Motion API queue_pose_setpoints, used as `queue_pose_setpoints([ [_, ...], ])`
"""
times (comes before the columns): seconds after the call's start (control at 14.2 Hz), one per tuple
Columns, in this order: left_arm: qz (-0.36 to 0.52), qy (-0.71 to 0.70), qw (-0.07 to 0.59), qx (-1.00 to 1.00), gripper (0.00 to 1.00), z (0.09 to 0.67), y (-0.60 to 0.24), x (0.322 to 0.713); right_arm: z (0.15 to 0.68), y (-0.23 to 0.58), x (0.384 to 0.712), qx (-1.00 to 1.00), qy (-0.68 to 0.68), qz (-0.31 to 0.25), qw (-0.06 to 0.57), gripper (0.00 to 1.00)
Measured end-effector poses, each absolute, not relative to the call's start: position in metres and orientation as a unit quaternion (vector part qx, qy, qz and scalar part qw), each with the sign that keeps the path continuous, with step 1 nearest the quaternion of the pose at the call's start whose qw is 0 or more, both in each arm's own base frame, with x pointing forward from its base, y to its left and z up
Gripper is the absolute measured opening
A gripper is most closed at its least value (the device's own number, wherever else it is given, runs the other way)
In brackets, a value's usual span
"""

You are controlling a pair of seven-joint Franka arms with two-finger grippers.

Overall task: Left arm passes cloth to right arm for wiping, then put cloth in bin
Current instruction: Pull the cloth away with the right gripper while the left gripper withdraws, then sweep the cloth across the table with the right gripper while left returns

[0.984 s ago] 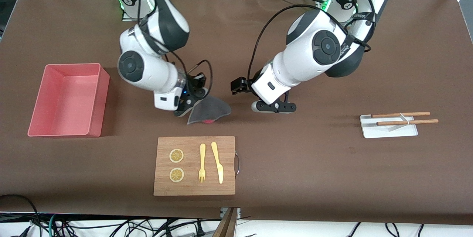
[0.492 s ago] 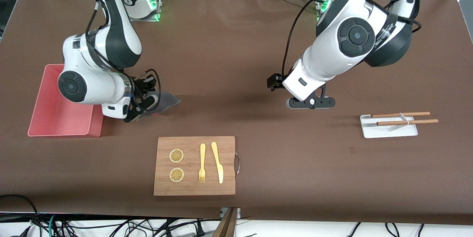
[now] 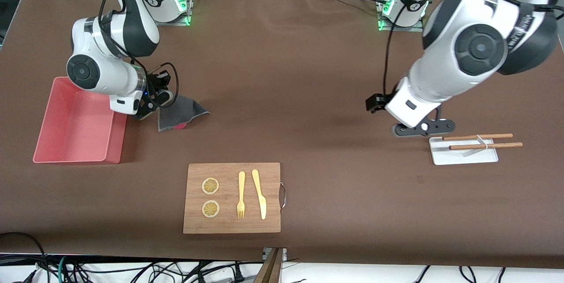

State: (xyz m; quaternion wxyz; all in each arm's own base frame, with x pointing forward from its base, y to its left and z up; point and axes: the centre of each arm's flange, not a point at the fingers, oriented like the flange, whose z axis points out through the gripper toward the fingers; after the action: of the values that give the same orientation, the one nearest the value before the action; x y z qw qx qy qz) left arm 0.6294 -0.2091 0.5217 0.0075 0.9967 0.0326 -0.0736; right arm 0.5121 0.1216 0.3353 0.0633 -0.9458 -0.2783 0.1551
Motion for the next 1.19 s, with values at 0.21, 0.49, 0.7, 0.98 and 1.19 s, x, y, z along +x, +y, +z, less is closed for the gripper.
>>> queue_pose_setpoints([
  [0.21, -0.072, 0.008, 0.015, 0.997, 1.0, 0.522, -0.155, 0.645, 0.31, 0.125, 0.507, -0.952, -0.267, 0.14, 0.053, 0.02],
  [0.49, -0.071, -0.01, 0.02, 0.997, 1.0, 0.522, -0.117, 0.653, 0.262, 0.178, 0.508, -0.962, -0.249, 0.108, 0.015, 0.02],
  [0.7, -0.071, -0.015, 0.02, 0.997, 1.0, 0.522, -0.115, 0.653, 0.246, 0.235, 0.503, -0.968, -0.232, 0.094, -0.004, 0.02],
  [0.98, -0.06, -0.01, -0.009, 0.998, 1.0, 0.532, -0.099, 0.65, 0.242, 0.32, 0.504, -0.979, -0.189, 0.076, 0.002, 0.02],
  [1.19, -0.028, 0.022, -0.032, 0.999, 1.0, 0.547, -0.063, 0.632, 0.243, 0.385, 0.507, -0.987, -0.144, 0.062, 0.013, 0.02],
])
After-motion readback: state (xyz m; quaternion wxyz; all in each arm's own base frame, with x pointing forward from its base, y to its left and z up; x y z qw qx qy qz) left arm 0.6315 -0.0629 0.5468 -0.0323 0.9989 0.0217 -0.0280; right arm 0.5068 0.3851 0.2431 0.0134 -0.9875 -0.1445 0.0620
